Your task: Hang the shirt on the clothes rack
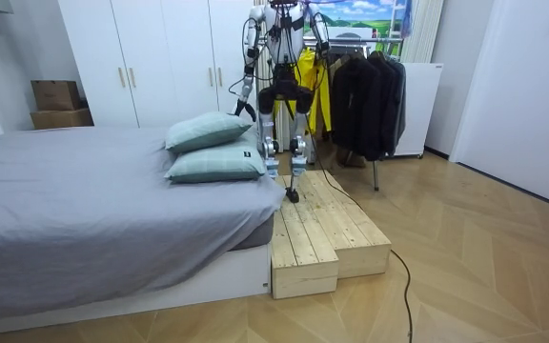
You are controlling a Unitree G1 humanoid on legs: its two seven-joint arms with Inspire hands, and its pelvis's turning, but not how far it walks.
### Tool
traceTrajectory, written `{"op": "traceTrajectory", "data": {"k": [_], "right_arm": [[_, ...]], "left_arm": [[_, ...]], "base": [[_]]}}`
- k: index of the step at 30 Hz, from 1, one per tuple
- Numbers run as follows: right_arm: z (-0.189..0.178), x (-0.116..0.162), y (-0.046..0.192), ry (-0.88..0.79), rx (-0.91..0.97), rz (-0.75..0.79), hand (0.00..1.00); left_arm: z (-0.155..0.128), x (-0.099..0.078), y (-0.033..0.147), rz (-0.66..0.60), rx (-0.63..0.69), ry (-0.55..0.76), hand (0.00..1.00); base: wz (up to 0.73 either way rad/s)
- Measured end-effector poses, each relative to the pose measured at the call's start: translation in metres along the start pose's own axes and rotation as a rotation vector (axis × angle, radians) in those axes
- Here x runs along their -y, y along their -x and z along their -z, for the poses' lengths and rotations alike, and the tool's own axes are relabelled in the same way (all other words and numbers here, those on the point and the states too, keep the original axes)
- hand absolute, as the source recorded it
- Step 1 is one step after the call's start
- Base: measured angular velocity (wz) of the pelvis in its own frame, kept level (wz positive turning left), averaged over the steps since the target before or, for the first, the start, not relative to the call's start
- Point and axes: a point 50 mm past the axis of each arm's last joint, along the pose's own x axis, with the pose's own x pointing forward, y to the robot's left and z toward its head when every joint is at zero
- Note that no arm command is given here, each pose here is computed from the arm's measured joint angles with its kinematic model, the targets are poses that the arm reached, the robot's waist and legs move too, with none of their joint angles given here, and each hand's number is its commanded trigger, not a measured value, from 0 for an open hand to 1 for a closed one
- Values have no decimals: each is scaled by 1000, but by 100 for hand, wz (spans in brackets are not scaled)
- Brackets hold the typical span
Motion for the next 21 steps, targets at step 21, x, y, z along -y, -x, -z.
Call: {"op": "traceTrajectory", "data": {"k": [21], "right_arm": [[-2,0,0,-10,36,-26,100]], "left_arm": [[0,-1,1,7,27,-14,0]], "base": [[4]]}}
